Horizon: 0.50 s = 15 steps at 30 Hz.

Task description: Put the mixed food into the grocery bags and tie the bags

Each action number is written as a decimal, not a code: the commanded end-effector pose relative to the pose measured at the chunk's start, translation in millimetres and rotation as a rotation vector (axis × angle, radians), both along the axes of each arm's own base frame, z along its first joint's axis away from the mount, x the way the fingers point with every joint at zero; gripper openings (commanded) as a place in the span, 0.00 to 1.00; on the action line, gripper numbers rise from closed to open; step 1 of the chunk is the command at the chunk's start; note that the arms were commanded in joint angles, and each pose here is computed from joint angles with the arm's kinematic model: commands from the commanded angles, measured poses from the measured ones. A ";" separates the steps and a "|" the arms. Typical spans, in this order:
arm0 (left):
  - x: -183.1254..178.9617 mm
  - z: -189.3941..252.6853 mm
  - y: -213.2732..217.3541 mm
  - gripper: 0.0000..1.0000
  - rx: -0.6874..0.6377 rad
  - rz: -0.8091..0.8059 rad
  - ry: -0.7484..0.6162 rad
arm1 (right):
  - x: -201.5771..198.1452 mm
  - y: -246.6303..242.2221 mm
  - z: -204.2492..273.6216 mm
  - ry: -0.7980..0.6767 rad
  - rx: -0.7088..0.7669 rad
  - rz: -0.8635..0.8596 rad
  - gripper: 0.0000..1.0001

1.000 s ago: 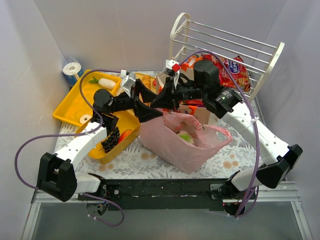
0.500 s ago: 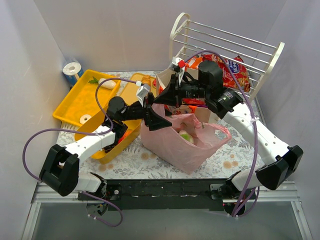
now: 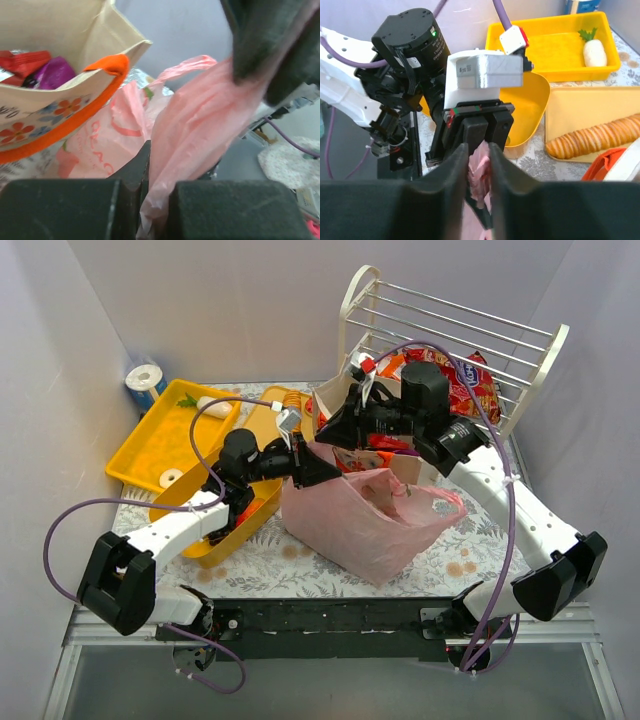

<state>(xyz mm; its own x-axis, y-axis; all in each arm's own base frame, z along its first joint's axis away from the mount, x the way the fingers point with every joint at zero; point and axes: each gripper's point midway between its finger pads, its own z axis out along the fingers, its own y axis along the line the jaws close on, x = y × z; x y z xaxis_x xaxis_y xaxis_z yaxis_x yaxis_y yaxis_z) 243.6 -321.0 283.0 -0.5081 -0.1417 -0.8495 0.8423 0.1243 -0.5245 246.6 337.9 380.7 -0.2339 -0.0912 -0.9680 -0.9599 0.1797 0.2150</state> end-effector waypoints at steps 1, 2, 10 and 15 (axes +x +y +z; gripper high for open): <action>34.1 20.0 24.8 0.00 0.053 0.195 -0.011 | 5.4 -17.4 18.4 -0.093 -0.025 -0.068 0.49; 40.1 18.9 33.2 0.00 0.053 0.216 0.009 | 5.6 -24.7 19.8 -0.095 -0.028 -0.089 0.61; 76.2 -8.0 97.3 0.00 0.044 0.343 0.130 | 18.4 -86.9 3.3 -0.124 -0.008 -0.199 0.89; 72.6 -14.3 97.5 0.00 0.035 0.313 0.150 | 14.0 -108.8 10.0 -0.136 0.054 -0.190 0.90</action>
<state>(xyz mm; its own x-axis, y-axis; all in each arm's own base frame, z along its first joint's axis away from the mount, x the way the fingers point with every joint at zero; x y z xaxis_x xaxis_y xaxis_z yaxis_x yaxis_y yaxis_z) 328.3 -222.6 262.3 -0.5658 -0.2899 -0.7718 0.6457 0.4264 -0.6335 270.9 236.0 366.9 -0.1872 -0.0692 -0.9799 -0.8986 0.4151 0.1423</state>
